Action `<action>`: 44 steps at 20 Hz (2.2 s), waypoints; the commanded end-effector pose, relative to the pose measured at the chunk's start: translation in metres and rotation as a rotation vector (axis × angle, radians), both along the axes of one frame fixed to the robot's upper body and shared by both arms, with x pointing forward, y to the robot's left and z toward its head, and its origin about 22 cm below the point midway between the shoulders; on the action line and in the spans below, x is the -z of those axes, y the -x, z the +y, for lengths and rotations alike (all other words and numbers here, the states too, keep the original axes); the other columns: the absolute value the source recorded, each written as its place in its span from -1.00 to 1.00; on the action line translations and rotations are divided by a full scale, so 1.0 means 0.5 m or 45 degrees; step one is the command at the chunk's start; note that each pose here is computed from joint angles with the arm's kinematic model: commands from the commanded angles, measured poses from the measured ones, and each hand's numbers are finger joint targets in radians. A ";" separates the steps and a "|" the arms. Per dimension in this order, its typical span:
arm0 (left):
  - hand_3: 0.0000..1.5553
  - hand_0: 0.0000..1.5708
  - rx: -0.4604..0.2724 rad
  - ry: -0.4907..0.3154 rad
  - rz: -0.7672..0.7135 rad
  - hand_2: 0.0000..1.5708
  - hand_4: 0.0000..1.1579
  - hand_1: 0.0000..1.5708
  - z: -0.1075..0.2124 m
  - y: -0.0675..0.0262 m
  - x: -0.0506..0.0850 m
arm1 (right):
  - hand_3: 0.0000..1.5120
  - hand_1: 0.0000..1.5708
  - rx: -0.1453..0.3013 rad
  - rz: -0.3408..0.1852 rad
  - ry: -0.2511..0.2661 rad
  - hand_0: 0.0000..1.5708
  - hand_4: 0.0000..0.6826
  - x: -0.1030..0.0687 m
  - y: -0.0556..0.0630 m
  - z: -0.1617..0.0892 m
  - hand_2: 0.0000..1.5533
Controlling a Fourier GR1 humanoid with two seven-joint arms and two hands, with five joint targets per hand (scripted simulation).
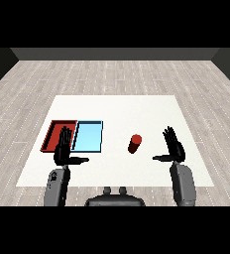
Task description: Pick the red can and put it in the red box
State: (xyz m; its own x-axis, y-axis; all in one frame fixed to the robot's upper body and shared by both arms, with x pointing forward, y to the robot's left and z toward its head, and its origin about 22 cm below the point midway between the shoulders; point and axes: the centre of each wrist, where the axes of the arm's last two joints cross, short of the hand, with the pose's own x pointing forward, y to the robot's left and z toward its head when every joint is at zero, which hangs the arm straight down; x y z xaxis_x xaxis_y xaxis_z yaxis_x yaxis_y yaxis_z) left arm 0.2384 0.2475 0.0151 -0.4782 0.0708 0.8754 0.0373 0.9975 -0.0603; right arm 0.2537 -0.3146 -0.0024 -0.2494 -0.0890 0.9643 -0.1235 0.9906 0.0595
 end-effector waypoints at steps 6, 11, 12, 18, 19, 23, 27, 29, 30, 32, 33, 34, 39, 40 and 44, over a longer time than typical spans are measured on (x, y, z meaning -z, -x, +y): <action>-1.00 -1.00 -0.023 -0.003 -0.003 -1.00 -1.00 -1.00 0.028 0.001 0.043 | -1.00 -1.00 -0.054 0.083 -0.152 -1.00 -1.00 0.068 -0.019 0.103 -1.00; -1.00 -1.00 -0.009 -0.009 0.005 -1.00 -1.00 -1.00 0.003 -0.010 -0.006 | -1.00 -1.00 -0.023 0.094 -0.143 -1.00 -1.00 0.111 -0.028 0.064 -1.00; -1.00 -1.00 -0.033 0.002 0.022 -1.00 -1.00 -1.00 -0.013 -0.022 0.000 | -1.00 -1.00 -0.049 0.094 -0.132 -1.00 -1.00 0.058 -0.029 0.126 -1.00; -1.00 -1.00 -0.027 -0.015 -0.007 -1.00 -1.00 -1.00 0.009 -0.029 0.013 | -1.00 -1.00 -0.067 0.142 -0.194 -1.00 -1.00 0.106 -0.002 0.109 -1.00; -1.00 -1.00 -0.019 -0.006 -0.011 -1.00 -1.00 -1.00 0.015 0.001 -0.001 | -1.00 -1.00 -0.070 0.157 -0.198 -1.00 -1.00 0.078 -0.050 0.104 -1.00; -1.00 -1.00 -0.003 0.011 -0.009 -1.00 -1.00 -1.00 0.040 -0.013 0.044 | -1.00 -1.00 -0.067 0.137 -0.215 -1.00 -1.00 0.104 -0.063 0.155 -1.00; -1.00 -1.00 -0.016 0.030 -0.003 -1.00 -1.00 -1.00 -0.002 0.006 -0.013 | -1.00 -1.00 -0.099 0.157 -0.249 -1.00 -1.00 0.103 -0.035 0.181 -1.00; -1.00 -1.00 -0.004 0.014 0.018 -1.00 -1.00 -1.00 -0.006 -0.012 0.009 | -1.00 -1.00 -0.093 0.149 -0.229 -1.00 -1.00 0.109 -0.039 0.173 -1.00; -1.00 -1.00 -0.014 0.013 -0.009 -1.00 -1.00 -1.00 -0.006 -0.028 0.002 | -1.00 -1.00 -0.081 0.151 -0.265 -1.00 -1.00 0.081 -0.083 0.180 -1.00; -1.00 -1.00 0.006 0.024 -0.021 -1.00 -1.00 -1.00 0.009 0.024 0.019 | -1.00 -1.00 -0.110 0.162 -0.233 -1.00 -1.00 0.099 -0.061 0.190 -1.00; -1.00 -1.00 0.017 0.037 -0.013 -1.00 -1.00 -1.00 -0.014 -0.021 -0.031 | -1.00 -1.00 -0.103 0.187 -0.266 -1.00 -1.00 0.113 -0.031 0.176 -1.00; -1.00 -1.00 0.010 0.017 -0.009 -1.00 -1.00 -1.00 0.018 0.005 -0.021 | -1.00 -1.00 -0.104 0.181 -0.249 -1.00 -1.00 0.103 -0.056 0.185 -1.00; -1.00 -1.00 -0.011 0.024 -0.019 -1.00 -1.00 -1.00 0.021 0.002 0.007 | -1.00 -1.00 -0.090 0.203 -0.221 -1.00 -1.00 0.116 -0.071 0.228 -1.00; -1.00 -1.00 0.027 0.034 -0.013 -1.00 -1.00 -1.00 0.057 -0.007 -0.004 | -1.00 -1.00 -0.097 0.210 -0.244 -1.00 -1.00 0.141 -0.094 0.165 -1.00; -1.00 -1.00 -0.007 0.030 -0.001 -1.00 -1.00 -1.00 -0.001 0.008 0.000 | -1.00 -1.00 -0.081 0.238 -0.212 -1.00 -1.00 0.161 -0.071 0.211 -1.00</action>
State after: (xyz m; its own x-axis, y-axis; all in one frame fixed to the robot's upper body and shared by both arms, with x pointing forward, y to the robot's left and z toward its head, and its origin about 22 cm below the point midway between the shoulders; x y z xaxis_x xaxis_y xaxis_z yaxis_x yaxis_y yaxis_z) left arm 0.2367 0.2496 0.0183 -0.4815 0.0914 0.8716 0.0452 0.9958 -0.0795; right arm 0.2933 -0.2181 -0.0687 -0.0735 -0.2790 0.9575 -0.1582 0.9512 0.2650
